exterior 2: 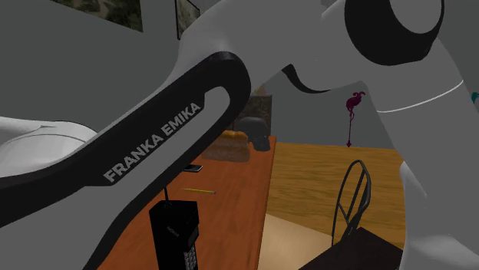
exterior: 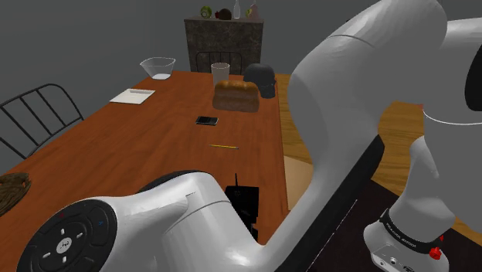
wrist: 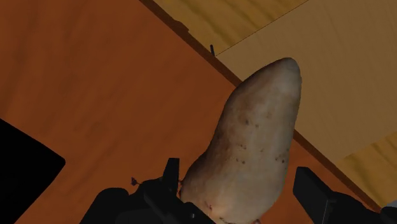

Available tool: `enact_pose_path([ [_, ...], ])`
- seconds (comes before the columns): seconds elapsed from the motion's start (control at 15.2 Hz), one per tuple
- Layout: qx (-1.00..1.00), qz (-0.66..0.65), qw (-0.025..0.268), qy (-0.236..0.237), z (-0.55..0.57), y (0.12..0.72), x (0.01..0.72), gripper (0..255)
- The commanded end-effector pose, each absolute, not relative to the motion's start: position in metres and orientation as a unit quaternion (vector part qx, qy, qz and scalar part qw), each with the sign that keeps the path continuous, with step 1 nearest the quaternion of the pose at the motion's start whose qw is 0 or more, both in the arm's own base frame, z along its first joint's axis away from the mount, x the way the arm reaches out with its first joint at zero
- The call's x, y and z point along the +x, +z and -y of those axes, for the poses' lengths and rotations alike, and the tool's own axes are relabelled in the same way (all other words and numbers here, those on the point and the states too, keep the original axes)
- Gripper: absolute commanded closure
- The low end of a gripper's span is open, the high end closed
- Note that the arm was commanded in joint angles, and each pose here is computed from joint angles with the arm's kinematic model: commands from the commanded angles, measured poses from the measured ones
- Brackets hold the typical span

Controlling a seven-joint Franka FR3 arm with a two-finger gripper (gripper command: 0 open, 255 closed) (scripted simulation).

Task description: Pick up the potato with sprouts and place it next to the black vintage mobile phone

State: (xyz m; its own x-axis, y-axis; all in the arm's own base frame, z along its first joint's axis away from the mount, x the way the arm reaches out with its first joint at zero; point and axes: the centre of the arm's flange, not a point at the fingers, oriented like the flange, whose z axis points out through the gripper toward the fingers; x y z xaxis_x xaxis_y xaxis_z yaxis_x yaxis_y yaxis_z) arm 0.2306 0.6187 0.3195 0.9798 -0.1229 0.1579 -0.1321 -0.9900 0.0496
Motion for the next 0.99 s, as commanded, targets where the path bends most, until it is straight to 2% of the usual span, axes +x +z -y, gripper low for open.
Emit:
enact_pose_path([
  [0.0, 0.994, 0.064, 0.030, 0.077, -0.618, 0.319, 0.231, 0],
  [0.13, 0.994, 0.064, 0.030, 0.077, -0.619, 0.319, 0.231, 0],
  [0.4, 0.994, 0.064, 0.030, 0.077, -0.623, 0.368, 0.223, 0],
  [0.92, 0.994, 0.064, 0.030, 0.077, -0.623, 0.368, 0.223, 0],
])
